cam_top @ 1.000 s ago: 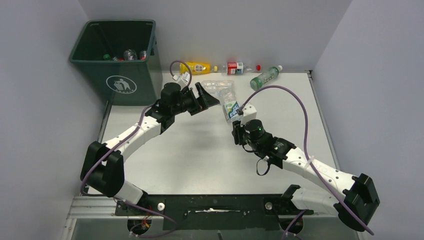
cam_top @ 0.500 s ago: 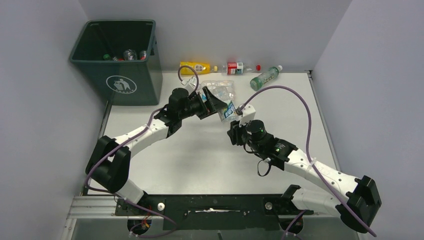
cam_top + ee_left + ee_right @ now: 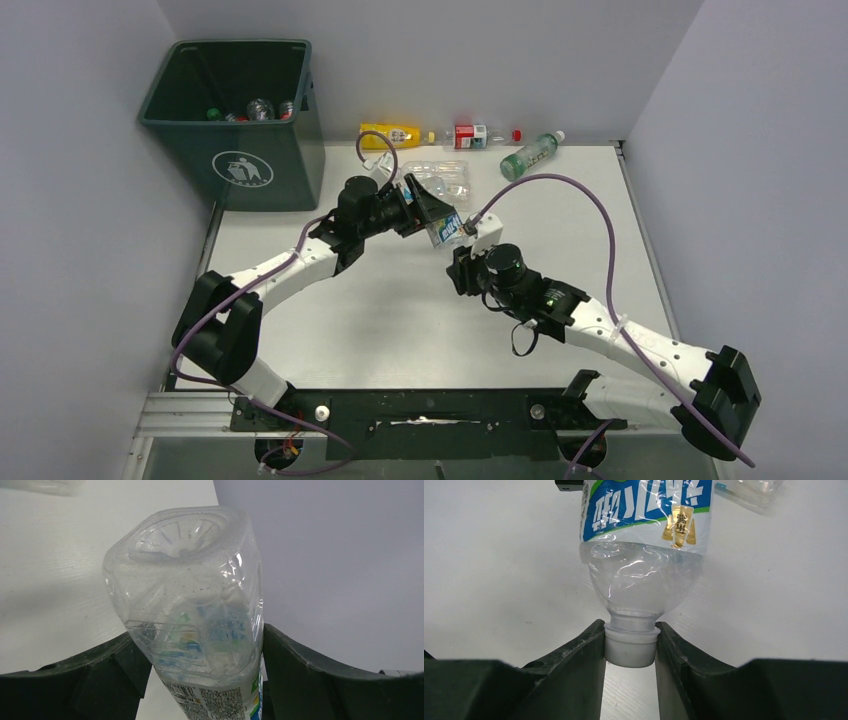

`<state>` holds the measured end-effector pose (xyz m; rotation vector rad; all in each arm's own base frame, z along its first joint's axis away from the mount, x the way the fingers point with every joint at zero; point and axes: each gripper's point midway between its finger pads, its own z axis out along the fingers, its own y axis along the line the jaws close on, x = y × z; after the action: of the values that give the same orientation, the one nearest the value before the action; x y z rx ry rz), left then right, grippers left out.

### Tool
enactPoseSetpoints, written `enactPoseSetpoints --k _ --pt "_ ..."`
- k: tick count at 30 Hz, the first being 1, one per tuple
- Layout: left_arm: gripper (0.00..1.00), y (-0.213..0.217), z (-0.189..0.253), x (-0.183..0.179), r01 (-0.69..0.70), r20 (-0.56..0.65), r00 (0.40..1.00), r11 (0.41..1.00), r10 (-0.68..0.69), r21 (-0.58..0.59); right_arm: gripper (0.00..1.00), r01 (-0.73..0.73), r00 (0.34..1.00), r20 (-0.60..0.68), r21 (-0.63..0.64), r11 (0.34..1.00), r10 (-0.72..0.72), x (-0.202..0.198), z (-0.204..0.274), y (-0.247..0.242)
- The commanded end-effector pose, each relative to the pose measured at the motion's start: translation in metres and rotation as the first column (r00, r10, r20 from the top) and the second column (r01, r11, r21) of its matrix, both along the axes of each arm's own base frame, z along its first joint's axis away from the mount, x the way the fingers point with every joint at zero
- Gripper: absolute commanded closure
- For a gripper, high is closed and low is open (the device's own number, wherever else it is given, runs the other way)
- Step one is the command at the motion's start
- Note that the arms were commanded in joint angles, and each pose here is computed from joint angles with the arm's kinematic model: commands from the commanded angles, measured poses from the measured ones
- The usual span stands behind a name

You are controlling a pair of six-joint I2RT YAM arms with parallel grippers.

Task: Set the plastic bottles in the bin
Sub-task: Place the plastic bottle in the trash bin.

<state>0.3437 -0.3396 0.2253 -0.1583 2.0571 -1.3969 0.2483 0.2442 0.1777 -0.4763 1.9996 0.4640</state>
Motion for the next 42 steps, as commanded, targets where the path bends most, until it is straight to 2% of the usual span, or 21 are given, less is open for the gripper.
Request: enactPoseSetpoints --k 1,3,5,7,11,17,31,42 --pt "0.32 -0.004 0.024 0.006 0.004 0.087 0.996 1.000 -0.002 -0.020 0.73 0.011 0.998 0.059 0.076 0.997 -0.015 0.009 0.025 0.010" --pt "0.39 -0.005 0.023 0.007 0.008 0.088 0.996 1.000 -0.007 -0.009 0.70 0.012 0.998 0.057 0.076 0.997 -0.017 0.009 0.025 0.010" --pt "0.49 -0.005 0.023 0.008 0.012 0.088 0.996 1.000 -0.012 -0.001 0.61 0.015 0.998 0.054 0.074 0.997 -0.019 0.009 0.024 0.010" --pt "0.54 -0.006 0.023 0.009 0.016 0.092 0.996 1.000 -0.017 0.010 0.52 0.018 0.998 0.051 0.073 0.997 -0.022 0.008 0.023 0.009" --pt "0.56 -0.004 0.025 0.012 0.017 0.106 0.994 0.999 -0.021 0.037 0.33 0.026 0.998 0.050 0.072 0.997 -0.029 0.007 0.023 0.006" --pt "0.56 0.009 0.037 0.024 -0.008 0.139 0.990 0.996 -0.004 0.088 0.12 0.041 0.998 0.044 0.075 0.996 -0.045 0.002 0.023 -0.001" --pt "0.56 0.067 0.084 0.057 -0.111 0.228 0.970 0.987 0.083 0.114 0.02 0.064 0.997 0.031 0.087 0.994 -0.067 -0.006 0.020 -0.011" --pt "0.56 0.091 0.115 0.068 -0.147 0.286 0.952 0.981 0.106 0.125 0.00 0.058 0.998 0.026 0.091 0.994 -0.061 -0.007 0.019 -0.008"
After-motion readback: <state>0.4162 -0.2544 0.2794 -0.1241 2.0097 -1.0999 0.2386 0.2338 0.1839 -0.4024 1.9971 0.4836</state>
